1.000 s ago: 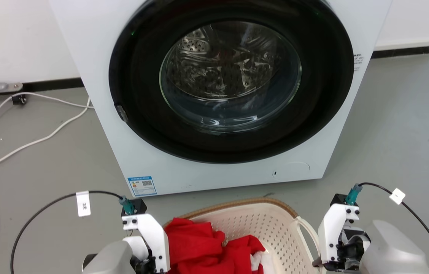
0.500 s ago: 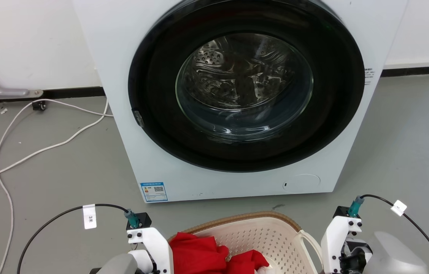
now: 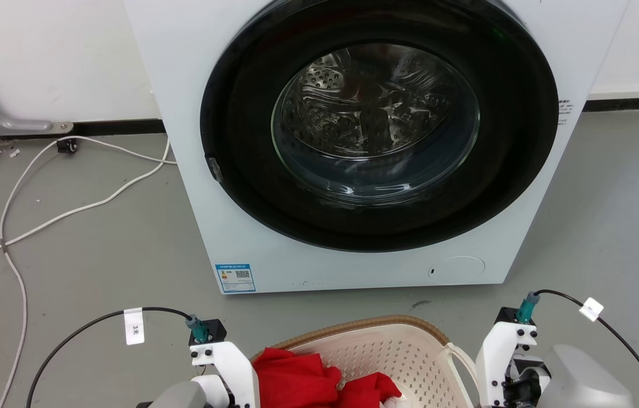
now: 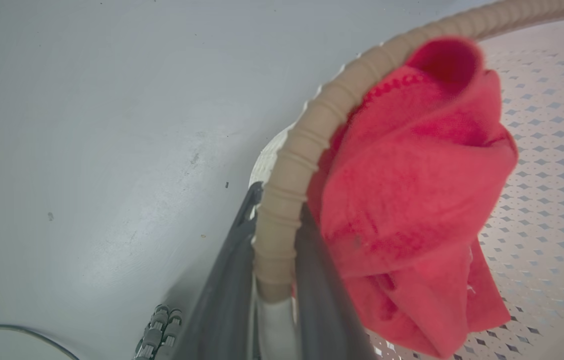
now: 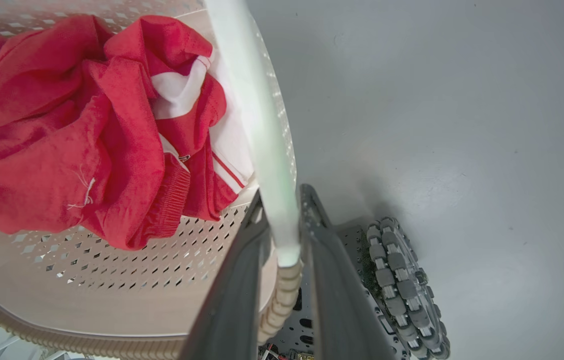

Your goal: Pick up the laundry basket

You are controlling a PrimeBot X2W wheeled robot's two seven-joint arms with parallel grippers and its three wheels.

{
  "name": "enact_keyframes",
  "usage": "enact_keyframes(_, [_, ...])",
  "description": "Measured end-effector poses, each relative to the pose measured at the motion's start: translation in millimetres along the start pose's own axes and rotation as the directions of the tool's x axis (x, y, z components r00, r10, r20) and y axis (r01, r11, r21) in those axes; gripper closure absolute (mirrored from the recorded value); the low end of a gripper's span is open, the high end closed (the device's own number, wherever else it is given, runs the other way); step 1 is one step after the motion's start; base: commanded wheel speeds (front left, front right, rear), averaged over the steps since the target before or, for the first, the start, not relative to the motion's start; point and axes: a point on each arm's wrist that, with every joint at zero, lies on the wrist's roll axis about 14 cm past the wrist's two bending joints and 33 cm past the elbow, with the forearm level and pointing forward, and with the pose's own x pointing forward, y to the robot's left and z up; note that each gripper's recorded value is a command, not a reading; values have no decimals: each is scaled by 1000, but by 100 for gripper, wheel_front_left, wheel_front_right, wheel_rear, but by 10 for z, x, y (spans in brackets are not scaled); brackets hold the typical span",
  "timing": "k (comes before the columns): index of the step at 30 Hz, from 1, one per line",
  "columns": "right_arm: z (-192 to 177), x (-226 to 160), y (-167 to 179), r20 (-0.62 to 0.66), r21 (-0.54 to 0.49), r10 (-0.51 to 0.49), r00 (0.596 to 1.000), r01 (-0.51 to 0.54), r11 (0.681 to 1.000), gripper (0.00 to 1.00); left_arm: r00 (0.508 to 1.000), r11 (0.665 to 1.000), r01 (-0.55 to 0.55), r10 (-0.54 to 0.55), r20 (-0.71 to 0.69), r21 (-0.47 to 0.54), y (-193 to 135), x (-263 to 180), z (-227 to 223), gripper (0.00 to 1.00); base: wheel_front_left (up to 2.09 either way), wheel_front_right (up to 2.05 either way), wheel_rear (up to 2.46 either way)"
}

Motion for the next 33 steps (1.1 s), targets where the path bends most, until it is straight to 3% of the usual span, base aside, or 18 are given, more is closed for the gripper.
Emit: enact_keyframes(33, [16,42,53,-1,12,15,1000,-15,1000,100,1000,1000,-2,2,-5,7,7,23,48,100,0,0,0])
